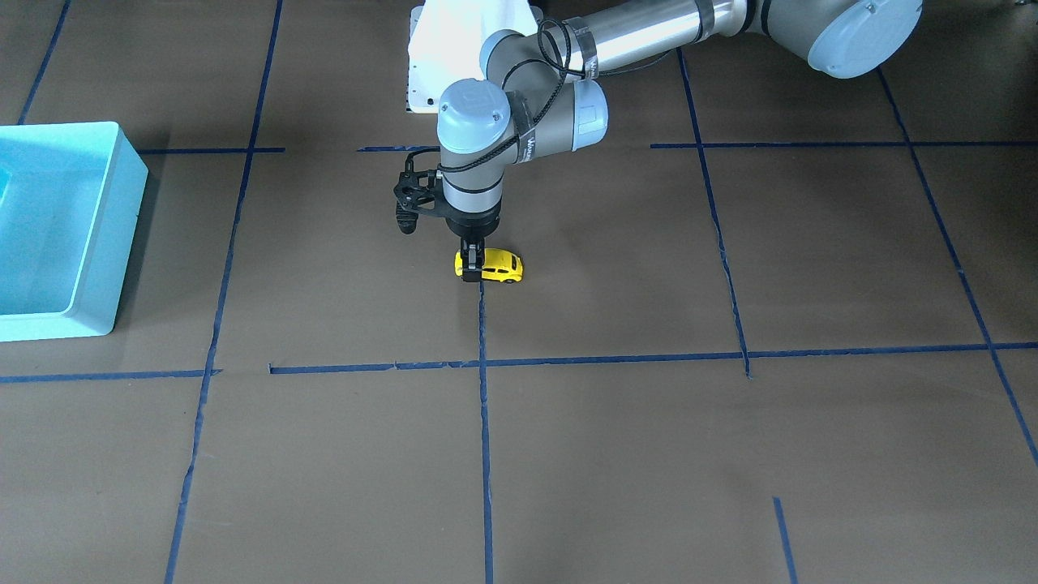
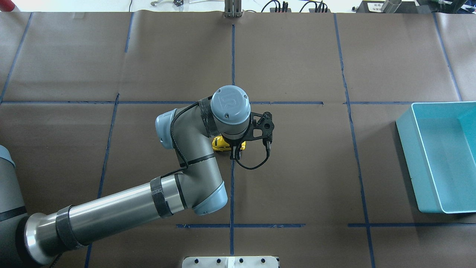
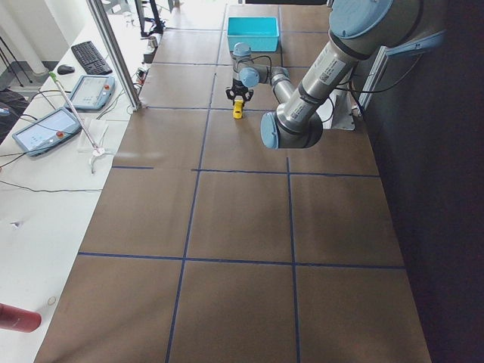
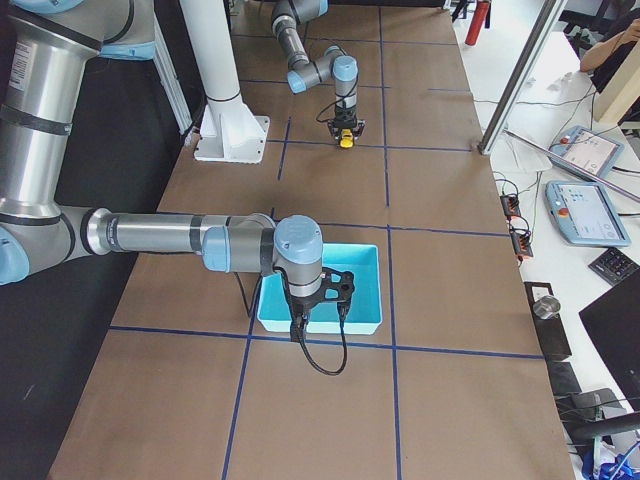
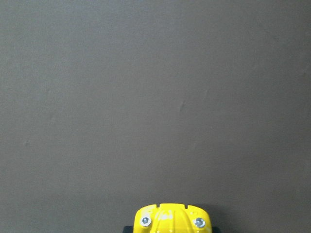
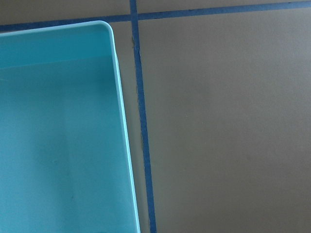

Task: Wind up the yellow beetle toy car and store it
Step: 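Drag the held car back along the table away from the tray to wind it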

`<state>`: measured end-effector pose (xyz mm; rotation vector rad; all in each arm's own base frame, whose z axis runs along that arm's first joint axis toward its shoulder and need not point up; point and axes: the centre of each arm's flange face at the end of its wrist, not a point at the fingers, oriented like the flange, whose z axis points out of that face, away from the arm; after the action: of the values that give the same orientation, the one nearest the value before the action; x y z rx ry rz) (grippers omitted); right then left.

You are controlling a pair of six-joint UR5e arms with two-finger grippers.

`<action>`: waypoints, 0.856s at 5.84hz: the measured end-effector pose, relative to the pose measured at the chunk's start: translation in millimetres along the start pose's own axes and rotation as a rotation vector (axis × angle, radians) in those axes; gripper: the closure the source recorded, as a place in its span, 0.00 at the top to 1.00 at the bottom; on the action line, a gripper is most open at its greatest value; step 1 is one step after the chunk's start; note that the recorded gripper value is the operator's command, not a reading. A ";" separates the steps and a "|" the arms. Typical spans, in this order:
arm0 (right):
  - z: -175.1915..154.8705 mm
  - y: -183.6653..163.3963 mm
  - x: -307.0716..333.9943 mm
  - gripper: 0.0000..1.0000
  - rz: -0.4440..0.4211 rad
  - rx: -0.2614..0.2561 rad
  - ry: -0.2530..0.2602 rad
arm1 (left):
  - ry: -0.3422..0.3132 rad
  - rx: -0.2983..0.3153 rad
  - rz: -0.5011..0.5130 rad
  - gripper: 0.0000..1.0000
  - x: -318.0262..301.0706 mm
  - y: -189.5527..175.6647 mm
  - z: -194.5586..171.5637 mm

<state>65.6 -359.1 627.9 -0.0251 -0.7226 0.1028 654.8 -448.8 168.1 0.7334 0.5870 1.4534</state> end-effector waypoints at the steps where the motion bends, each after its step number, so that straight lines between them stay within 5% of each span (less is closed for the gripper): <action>1: -0.2 -0.1 0.0 1.00 0.000 0.001 0.000 | 0.000 0.000 0.000 0.00 1.1 4.5 0.5; 5: -1.5 -0.9 -1.2 1.00 -0.005 0.006 -0.001 | -0.004 0.010 0.003 0.00 6.6 19.4 -1.2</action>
<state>65.7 -360.1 626.0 -0.0173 -0.7236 0.1006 641.4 -442.7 182.4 0.7453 0.5908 1.4522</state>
